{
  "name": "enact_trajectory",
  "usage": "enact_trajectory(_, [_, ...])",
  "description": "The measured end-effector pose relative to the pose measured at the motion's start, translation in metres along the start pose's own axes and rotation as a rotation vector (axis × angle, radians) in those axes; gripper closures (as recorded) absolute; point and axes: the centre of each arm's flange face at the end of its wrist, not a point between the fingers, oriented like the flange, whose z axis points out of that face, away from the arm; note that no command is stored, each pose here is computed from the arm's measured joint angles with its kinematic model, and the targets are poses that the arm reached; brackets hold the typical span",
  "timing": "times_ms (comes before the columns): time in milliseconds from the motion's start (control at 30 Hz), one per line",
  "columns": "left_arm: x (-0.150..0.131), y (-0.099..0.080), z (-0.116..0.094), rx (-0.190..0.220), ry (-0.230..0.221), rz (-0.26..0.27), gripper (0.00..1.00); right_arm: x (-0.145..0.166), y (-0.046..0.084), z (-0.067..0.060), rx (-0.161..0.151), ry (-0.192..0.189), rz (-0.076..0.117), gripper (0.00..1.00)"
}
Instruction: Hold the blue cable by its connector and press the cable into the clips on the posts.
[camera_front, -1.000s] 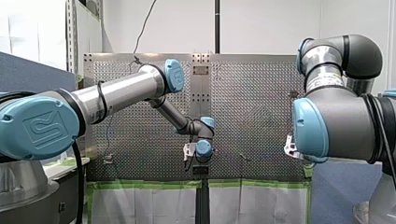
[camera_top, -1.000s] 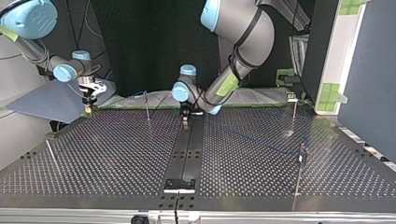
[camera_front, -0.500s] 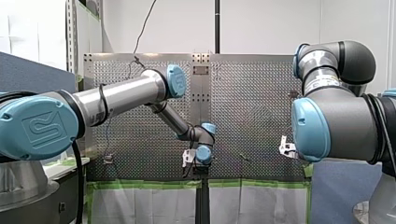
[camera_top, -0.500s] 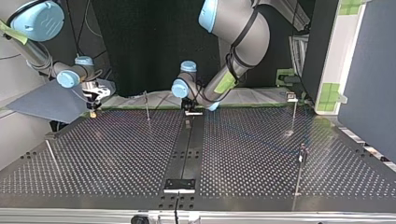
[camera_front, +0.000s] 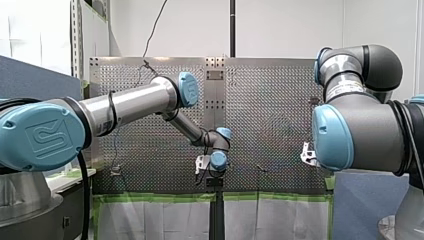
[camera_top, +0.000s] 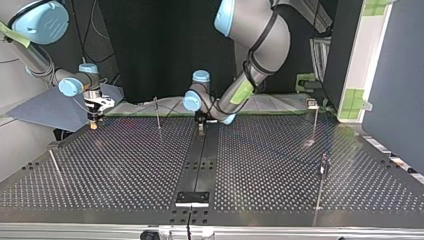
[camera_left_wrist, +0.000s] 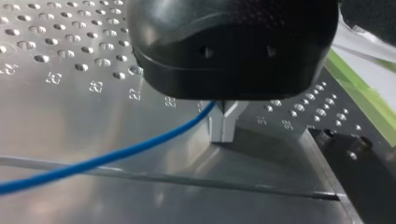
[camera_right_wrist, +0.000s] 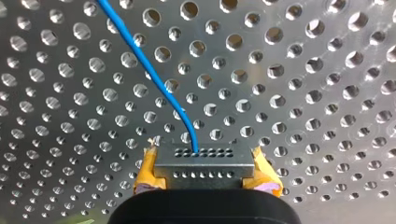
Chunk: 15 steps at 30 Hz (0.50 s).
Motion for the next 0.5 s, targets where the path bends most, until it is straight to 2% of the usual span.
enact_trajectory(100, [0.01,0.005,-0.002,-0.006,0.018,0.02,1.0,-0.001,-0.002,0.0,0.002,-0.002,0.0,1.0])
enact_trajectory(233, [0.019,0.0,-0.009,0.003,0.033,0.061,1.0,-0.002,-0.003,0.0,0.005,-0.005,0.0,1.0])
enact_trajectory(400, [0.019,-0.019,-0.027,0.036,0.03,0.117,1.0,-0.003,-0.003,-0.001,0.008,-0.009,0.001,1.0])
enact_trajectory(500, [0.027,-0.036,-0.044,0.072,0.028,0.158,1.0,-0.004,-0.004,-0.001,0.01,-0.011,0.001,1.0])
